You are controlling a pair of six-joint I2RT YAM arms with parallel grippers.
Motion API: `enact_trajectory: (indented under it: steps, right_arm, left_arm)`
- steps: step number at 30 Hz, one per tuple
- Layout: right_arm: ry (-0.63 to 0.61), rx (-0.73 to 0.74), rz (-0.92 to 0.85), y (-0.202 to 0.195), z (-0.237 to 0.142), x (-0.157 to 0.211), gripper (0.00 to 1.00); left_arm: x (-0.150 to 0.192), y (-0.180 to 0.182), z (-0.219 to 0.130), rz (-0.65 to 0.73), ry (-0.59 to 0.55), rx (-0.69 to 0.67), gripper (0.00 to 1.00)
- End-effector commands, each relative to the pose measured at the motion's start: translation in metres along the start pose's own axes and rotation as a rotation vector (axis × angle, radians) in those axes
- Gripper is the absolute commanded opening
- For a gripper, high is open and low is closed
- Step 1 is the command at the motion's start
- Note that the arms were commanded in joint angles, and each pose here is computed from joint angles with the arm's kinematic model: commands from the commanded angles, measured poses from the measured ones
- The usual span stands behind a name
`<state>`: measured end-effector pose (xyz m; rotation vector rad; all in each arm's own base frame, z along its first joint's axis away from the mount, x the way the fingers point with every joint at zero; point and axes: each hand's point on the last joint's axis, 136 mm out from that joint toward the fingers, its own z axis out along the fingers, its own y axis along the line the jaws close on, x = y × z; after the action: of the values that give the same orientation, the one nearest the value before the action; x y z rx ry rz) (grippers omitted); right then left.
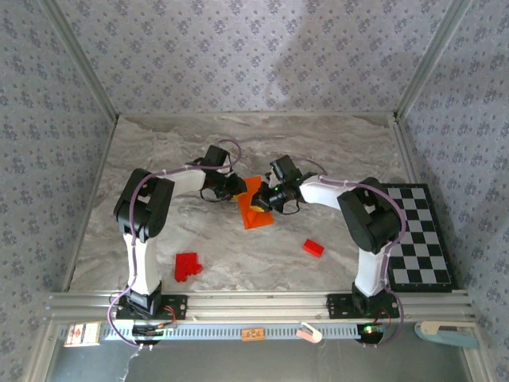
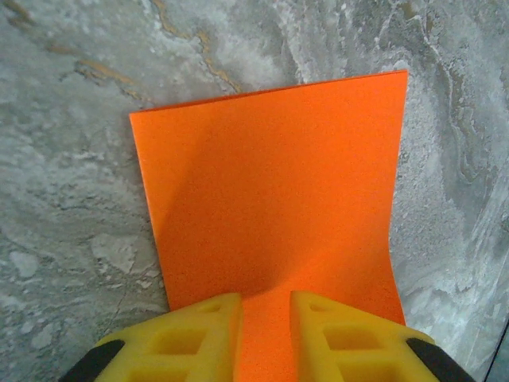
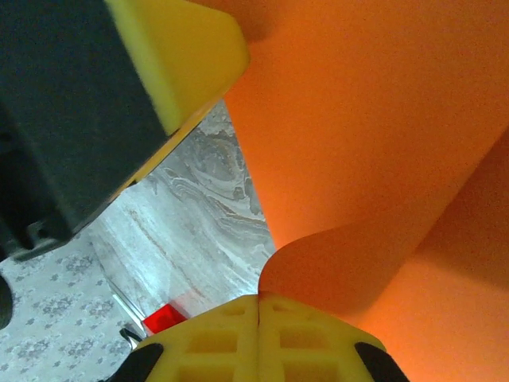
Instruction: Fold a paper plane with a square sheet of paper (pick it up from the middle)
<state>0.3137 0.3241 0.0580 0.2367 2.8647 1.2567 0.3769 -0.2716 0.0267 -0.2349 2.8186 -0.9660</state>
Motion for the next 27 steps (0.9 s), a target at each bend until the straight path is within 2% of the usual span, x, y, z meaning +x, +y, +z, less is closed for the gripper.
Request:
enact_trajectory:
  steps: [1,27]
  right_arm:
    - [-0.012,0.01,-0.031,0.005,0.007,-0.006,0.0]
    - [-0.058,0.031,0.012,-0.003,0.03,-0.019,0.0]
  left_arm:
    - [0.013,0.017,0.01,-0.018,0.057,-0.054,0.24]
    - [0.015,0.022,0.012,-0.037,0.064,-0.066,0.23]
